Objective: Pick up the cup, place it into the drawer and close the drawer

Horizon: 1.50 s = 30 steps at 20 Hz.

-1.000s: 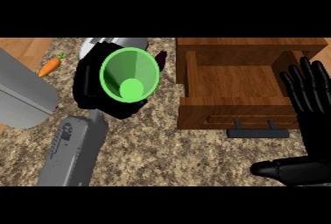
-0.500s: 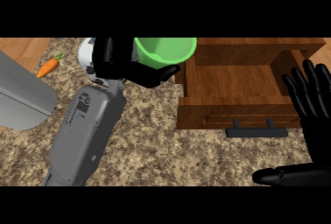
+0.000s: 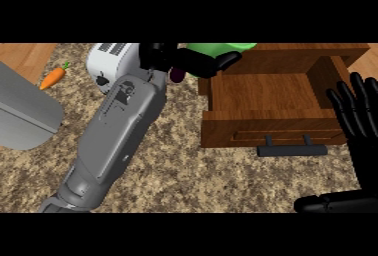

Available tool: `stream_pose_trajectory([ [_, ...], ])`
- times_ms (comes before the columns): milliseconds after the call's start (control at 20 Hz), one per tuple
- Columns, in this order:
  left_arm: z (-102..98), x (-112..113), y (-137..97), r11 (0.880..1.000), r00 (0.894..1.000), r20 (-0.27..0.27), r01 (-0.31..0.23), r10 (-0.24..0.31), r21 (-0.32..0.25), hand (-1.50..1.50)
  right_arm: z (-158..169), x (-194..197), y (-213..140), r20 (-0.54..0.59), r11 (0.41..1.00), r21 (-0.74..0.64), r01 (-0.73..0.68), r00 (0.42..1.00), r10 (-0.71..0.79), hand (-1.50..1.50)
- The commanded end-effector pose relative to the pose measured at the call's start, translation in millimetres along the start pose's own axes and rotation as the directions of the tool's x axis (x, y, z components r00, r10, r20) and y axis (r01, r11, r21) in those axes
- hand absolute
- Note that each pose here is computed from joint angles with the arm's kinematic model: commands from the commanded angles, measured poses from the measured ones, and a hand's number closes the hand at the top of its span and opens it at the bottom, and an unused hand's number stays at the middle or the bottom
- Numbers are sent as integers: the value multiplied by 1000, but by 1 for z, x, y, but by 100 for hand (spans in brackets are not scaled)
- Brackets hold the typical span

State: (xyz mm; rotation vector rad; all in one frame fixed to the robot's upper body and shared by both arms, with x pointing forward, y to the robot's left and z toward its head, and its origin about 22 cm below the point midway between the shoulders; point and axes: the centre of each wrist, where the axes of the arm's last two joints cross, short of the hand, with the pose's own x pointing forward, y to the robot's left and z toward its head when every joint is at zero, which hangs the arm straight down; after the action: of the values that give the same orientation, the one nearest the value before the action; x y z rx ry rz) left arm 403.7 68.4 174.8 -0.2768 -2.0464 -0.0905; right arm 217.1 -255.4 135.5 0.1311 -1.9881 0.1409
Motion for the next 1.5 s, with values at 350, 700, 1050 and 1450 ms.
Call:
stream_pose_trajectory([
  [350,-22,-11,-38,998,997,-60,55,-55,7,150,-7,-17,1,11,1000,0,-3,1000,3,-150],
  [700,-29,-33,-36,993,985,-133,115,-109,38,150,-28,-5,-2,30,1000,19,14,999,-14,-150],
  [1050,-15,-57,-32,982,969,-161,180,-186,-50,150,-23,-10,13,23,999,50,20,999,-22,-150],
  [1450,-16,-53,-47,944,928,-178,315,-327,-96,150,-37,-9,10,17,997,76,34,999,-36,-150],
])
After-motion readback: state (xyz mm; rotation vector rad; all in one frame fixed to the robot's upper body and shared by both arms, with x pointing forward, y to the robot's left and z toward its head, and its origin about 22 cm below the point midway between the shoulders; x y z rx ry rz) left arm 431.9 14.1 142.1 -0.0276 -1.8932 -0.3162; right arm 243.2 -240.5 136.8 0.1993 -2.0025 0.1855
